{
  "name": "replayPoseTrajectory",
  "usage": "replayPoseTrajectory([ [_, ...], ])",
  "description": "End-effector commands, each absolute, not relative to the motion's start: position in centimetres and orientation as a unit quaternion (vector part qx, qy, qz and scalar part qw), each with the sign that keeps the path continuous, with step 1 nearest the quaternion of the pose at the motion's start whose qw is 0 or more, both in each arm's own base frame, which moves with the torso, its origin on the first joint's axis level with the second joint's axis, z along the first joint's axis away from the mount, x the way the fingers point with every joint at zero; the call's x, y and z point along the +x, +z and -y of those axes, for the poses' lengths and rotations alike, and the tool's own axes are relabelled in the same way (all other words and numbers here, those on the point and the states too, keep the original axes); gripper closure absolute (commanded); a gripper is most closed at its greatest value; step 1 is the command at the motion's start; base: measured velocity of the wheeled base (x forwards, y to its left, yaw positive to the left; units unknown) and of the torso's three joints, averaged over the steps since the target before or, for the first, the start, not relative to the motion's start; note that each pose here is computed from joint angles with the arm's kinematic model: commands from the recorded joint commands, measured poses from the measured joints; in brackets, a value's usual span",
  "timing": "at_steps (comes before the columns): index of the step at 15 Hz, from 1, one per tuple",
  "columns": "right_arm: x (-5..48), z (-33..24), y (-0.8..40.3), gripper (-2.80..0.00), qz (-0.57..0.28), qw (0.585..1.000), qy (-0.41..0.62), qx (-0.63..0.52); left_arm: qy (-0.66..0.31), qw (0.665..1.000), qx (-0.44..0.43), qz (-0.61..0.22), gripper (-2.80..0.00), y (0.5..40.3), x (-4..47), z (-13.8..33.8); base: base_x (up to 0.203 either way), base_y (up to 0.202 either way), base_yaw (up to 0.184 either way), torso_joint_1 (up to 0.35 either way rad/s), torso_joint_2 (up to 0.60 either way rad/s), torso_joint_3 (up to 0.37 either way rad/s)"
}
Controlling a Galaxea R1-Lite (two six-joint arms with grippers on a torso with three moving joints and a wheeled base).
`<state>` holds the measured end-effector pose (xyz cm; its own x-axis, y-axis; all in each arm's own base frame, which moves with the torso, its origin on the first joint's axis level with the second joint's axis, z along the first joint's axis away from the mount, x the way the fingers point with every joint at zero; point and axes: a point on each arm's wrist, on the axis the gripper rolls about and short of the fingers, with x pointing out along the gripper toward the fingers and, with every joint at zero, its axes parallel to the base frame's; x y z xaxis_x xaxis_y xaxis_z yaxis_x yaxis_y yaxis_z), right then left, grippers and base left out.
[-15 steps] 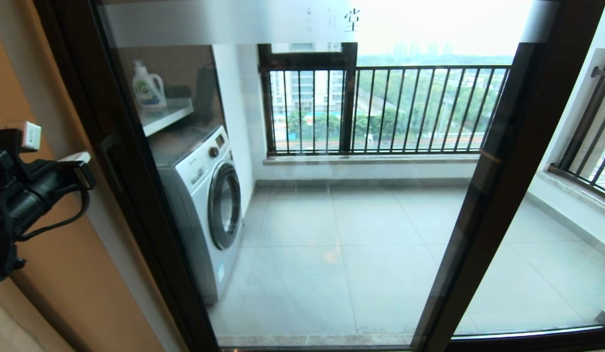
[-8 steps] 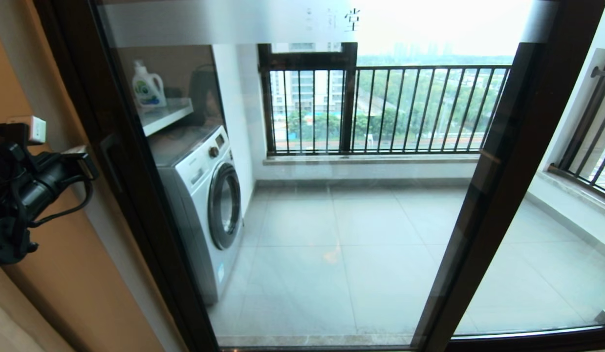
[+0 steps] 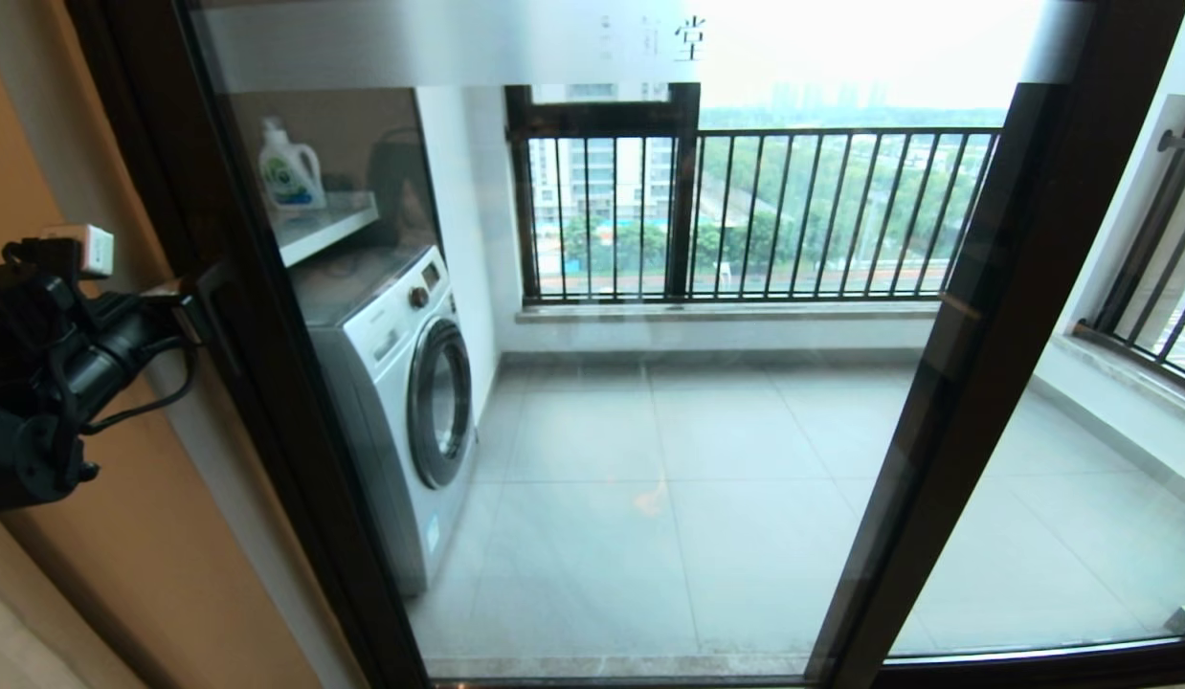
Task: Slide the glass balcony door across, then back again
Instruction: Open the slid door
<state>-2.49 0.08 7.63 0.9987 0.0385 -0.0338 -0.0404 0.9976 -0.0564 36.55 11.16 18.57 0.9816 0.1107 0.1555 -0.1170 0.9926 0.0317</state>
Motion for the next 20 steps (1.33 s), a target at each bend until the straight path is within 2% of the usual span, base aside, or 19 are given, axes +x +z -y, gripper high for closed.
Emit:
replayPoseTrajectory([
  [1, -2.5, -0.1, 7.6, 0.00, -0.017, 0.999, 0.020, -0.029, 0.051, 0.995, 0.021, 0.083, 0.00, 18.7, 36.9, -10.7, 0.000, 0.000, 0.000, 0.000, 0.00, 0.000],
  [20, -2.5, -0.1, 7.6, 0.00, -0.017, 0.999, 0.020, -0.029, -0.005, 0.997, 0.015, 0.078, 0.00, 18.6, 37.2, -6.0, 0.000, 0.000, 0.000, 0.000, 0.00, 0.000],
])
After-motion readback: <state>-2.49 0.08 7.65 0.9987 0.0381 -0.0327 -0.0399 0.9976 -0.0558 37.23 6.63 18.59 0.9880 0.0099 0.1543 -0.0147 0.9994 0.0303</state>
